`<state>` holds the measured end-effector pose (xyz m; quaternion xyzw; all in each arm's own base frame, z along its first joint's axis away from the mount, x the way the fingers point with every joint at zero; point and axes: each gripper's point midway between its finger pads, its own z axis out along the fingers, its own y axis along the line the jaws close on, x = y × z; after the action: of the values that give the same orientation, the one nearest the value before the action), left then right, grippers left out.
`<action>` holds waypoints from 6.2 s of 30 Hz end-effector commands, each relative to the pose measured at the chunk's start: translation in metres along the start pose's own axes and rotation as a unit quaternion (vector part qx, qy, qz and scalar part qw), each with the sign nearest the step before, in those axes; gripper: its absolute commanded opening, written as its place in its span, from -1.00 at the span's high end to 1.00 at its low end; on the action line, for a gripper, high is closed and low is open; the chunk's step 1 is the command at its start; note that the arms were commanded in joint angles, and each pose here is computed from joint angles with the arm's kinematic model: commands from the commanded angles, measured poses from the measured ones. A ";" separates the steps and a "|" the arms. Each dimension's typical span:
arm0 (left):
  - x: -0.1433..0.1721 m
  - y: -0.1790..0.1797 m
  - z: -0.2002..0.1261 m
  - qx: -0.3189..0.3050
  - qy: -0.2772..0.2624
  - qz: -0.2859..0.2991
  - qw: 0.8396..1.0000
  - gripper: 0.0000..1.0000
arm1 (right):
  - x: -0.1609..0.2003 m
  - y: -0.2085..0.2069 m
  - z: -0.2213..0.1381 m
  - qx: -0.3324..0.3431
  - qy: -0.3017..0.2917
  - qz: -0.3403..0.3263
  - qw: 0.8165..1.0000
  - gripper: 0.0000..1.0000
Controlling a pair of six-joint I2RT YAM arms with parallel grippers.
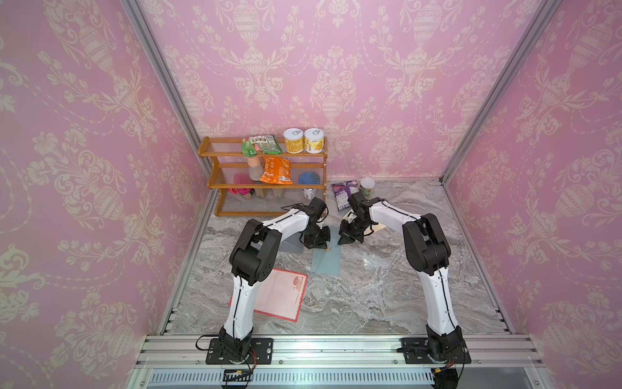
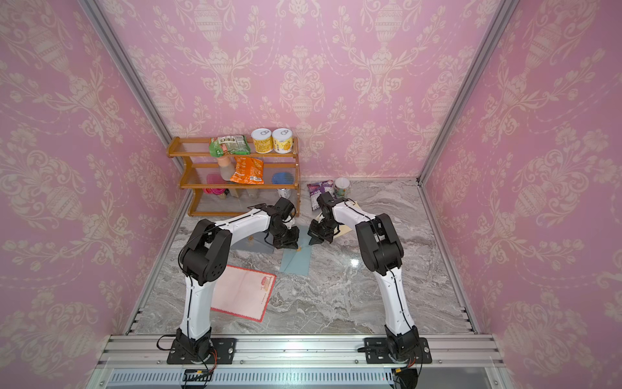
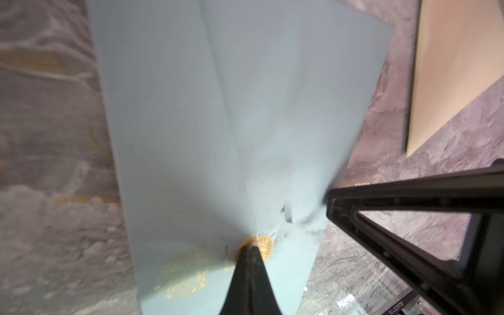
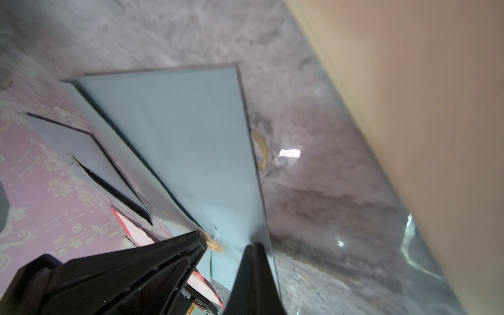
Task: Fold the letter paper in half and place it into the envelope
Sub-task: Fold the envelope flap on the envelope, then move the letter paper to the center of the board.
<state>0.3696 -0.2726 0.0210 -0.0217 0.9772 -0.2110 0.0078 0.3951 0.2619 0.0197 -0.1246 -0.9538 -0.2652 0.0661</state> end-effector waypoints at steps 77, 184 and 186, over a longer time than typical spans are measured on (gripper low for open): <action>0.009 0.039 0.013 -0.144 0.036 0.013 0.989 1.00 | 0.014 -0.030 -0.049 0.078 -0.055 -0.012 0.995 1.00; 0.164 0.159 -0.071 -0.275 -0.010 -0.089 0.957 -0.90 | 0.091 -0.023 -0.045 0.044 -0.040 -0.014 0.998 -0.99; 0.161 0.157 -0.068 -0.274 -0.005 -0.087 0.958 -0.90 | 0.091 -0.022 -0.045 0.043 -0.040 -0.013 0.998 -0.99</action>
<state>0.1944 -0.1111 0.0195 -0.1055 0.9931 0.0472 -0.0187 0.3121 0.2377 0.0715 -0.1115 -0.9686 -0.2219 0.0122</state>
